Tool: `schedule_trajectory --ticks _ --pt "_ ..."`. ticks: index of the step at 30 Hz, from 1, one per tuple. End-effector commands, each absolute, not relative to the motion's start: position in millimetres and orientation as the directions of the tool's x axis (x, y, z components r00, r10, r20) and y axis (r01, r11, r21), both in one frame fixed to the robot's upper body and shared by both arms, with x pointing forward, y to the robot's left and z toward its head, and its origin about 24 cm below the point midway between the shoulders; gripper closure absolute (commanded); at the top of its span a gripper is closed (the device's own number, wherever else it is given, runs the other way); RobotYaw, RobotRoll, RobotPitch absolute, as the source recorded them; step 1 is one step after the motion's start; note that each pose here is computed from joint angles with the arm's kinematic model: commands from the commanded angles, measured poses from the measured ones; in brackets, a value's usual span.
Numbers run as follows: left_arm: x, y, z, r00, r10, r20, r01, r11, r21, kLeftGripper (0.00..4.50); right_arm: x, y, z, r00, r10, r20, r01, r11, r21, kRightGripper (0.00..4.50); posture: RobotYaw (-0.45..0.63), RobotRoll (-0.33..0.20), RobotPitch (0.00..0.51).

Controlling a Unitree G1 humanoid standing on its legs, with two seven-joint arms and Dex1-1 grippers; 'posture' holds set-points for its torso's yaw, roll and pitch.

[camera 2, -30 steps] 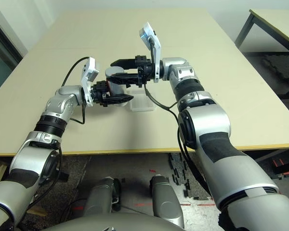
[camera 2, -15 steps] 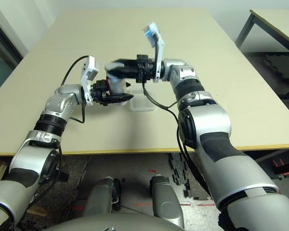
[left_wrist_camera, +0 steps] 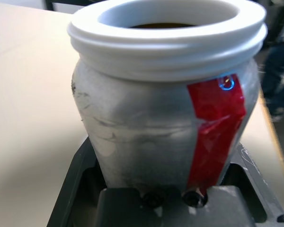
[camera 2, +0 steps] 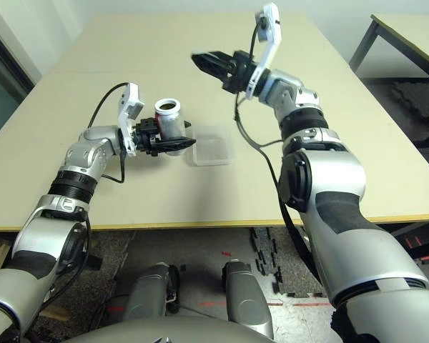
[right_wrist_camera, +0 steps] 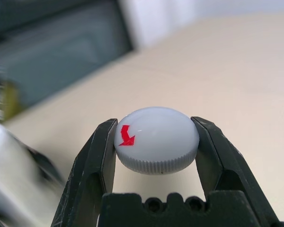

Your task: Pour the medicine from the bottle into the box.

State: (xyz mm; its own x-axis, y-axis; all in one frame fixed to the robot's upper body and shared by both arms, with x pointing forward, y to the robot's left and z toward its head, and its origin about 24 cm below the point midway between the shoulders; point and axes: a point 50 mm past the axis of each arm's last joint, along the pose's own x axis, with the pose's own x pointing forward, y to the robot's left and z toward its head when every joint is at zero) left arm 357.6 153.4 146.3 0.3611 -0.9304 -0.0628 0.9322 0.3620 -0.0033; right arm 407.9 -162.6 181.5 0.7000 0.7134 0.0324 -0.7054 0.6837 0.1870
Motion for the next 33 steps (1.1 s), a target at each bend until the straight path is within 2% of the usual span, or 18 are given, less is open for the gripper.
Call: schedule_trajectory --ticks 1,8,14,33 --pt "357.1 163.2 145.2 0.413 -0.909 -0.065 0.911 0.413 0.011 1.67 406.5 -183.4 174.1 0.784 0.620 0.002 -0.616 0.778 0.126 1.93 -0.13 0.000 0.050" --pt "357.0 170.3 144.1 0.446 -0.893 -0.066 0.895 0.446 0.011 1.67 398.5 -228.2 154.1 0.913 0.401 -0.079 -0.397 0.916 0.061 1.93 -0.13 0.000 0.055" --pt "357.7 170.8 143.6 0.459 -0.886 -0.065 0.888 0.459 0.013 1.67 389.9 -253.5 134.8 0.956 0.240 -0.169 -0.242 0.970 0.007 1.93 -0.13 0.000 0.057" --pt "359.6 171.7 145.5 0.466 -0.883 -0.062 0.885 0.466 0.021 1.67 372.0 -270.5 85.2 0.929 0.126 -0.348 -0.153 0.987 -0.053 1.93 -0.12 0.000 0.053"
